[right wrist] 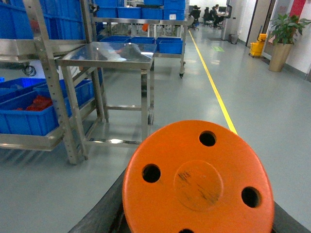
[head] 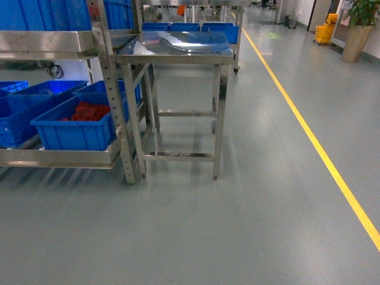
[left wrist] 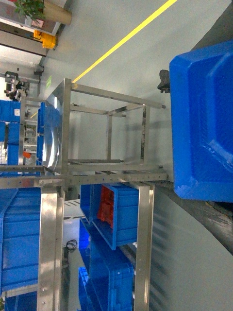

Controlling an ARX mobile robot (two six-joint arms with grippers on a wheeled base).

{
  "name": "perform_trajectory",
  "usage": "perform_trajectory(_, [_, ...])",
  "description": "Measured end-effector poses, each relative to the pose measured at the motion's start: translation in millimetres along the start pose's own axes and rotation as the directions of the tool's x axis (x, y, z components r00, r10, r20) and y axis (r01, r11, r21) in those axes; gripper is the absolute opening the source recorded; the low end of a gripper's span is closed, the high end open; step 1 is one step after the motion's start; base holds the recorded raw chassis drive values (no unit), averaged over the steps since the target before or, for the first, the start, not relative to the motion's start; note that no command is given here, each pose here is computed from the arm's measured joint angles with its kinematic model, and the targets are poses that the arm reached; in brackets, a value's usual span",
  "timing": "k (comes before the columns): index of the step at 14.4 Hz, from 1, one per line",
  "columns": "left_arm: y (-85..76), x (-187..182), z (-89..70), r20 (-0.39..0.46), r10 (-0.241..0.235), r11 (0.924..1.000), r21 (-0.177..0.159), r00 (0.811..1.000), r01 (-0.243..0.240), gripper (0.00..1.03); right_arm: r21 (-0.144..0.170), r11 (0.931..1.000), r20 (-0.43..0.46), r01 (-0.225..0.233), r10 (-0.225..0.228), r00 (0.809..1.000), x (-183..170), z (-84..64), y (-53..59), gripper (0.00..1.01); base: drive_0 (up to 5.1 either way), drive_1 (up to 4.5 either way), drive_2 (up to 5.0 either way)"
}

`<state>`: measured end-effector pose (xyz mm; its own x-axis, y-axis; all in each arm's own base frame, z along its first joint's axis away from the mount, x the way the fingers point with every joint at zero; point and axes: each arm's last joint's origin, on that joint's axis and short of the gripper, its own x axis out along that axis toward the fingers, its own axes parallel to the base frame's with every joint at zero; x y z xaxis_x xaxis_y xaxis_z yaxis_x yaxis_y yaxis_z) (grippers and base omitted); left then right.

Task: Sort blue parts and orange caps into right shelf containers

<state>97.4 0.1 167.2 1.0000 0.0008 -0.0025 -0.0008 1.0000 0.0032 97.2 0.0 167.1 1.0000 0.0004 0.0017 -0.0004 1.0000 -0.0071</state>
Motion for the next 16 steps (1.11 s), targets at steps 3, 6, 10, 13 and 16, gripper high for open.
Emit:
perform_trajectory(3, [0.0, 0.0, 0.0, 0.0, 0.0, 1.0, 0.0, 1.0, 0.0, 0.43, 0.0, 1.0, -0.001, 0.0, 0.0, 1.0, 0.0, -0.1, 0.0, 0.44, 0.0, 4.36, -4.3])
perform_trajectory(6, [0.0, 0.0, 0.1, 0.001, 0.0, 1.0, 0.0, 1.0, 0.0, 0.43, 0.0, 1.0, 0.004, 0.0, 0.0, 1.0, 0.0, 0.4, 0.0, 0.44, 0.0, 4.32, -4.3])
perform_trajectory(10, [0.0, 0.0, 0.0, 0.0, 0.0, 1.0, 0.0, 1.0, 0.0, 0.43, 0.0, 1.0, 0.0, 0.0, 0.0, 1.0, 0.0, 0.0, 0.0, 0.44, 0.0, 4.3, -4.4])
perform_trajectory(13, [0.0, 0.0, 0.1, 0.001, 0.0, 1.0, 0.0, 1.0, 0.0, 0.43, 0.0, 1.0, 0.002, 0.0, 0.0, 1.0, 0.0, 0.2, 0.0, 0.44, 0.0, 4.38, -4.3])
perform_trajectory(16, [0.0, 0.0, 0.1, 0.001, 0.0, 1.0, 0.0, 1.0, 0.0, 0.43, 0.0, 1.0, 0.001, 0.0, 0.0, 1.0, 0.0, 0.1, 0.0, 0.44, 0.0, 4.3, -4.2])
